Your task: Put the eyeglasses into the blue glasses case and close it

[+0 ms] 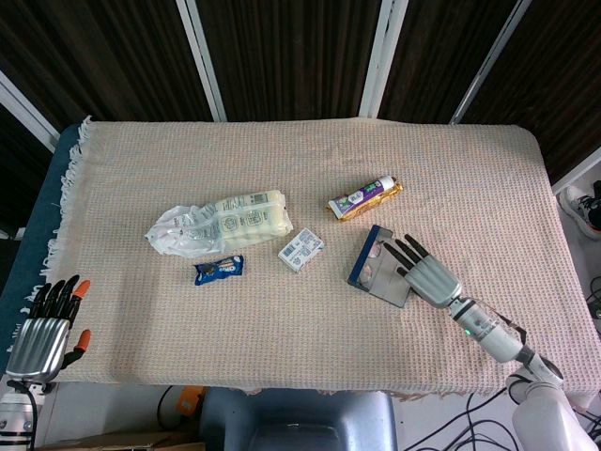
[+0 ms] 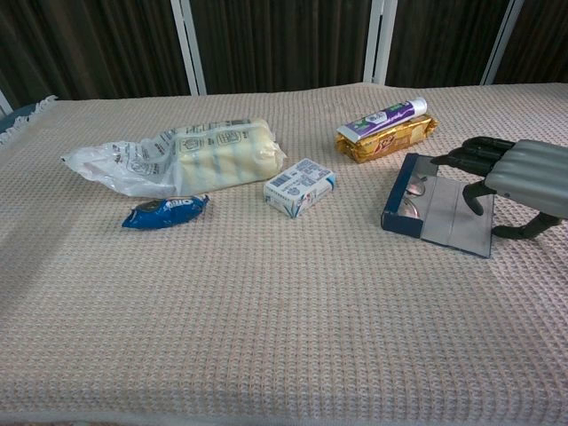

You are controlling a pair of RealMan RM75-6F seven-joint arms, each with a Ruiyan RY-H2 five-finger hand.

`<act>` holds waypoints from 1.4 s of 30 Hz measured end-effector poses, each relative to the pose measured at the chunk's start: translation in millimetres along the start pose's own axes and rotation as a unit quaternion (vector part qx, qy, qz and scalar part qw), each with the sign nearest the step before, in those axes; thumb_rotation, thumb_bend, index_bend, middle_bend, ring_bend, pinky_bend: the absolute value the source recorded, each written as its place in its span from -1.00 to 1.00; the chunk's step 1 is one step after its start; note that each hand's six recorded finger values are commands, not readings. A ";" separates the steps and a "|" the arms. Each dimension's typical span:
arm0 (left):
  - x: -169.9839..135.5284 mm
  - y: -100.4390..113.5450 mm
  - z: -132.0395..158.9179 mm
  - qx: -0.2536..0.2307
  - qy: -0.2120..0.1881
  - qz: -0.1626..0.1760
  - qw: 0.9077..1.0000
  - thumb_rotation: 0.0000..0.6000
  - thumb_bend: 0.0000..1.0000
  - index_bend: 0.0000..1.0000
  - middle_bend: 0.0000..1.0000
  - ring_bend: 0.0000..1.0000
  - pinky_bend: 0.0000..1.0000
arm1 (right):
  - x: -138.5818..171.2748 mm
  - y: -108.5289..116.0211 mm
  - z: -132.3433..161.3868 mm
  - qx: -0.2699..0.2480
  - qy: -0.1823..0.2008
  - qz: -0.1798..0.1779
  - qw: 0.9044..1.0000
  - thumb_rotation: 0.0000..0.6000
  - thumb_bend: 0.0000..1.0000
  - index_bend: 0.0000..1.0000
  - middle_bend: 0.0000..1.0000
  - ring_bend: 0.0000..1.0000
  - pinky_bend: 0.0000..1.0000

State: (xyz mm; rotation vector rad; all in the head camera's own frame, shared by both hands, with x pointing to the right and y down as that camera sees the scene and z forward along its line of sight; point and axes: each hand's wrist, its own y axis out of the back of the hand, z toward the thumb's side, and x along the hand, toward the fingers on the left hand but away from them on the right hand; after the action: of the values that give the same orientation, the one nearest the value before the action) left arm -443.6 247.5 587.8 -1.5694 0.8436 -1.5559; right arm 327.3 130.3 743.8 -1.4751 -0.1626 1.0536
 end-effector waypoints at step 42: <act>-1.2 5.2 -3.7 0.015 0.022 0.027 0.999 1.00 -0.22 -1.00 -1.00 -0.96 -0.87 | -45.0 23.5 21.0 -0.030 -0.039 -0.052 0.997 1.00 -0.05 0.26 -0.81 -1.00 -0.98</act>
State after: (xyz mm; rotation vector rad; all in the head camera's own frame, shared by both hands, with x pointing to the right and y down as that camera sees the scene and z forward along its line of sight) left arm -447.0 245.8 582.5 -1.4840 0.8752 -1.5618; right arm 276.4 110.6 749.8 -1.4628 -0.3258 1.0303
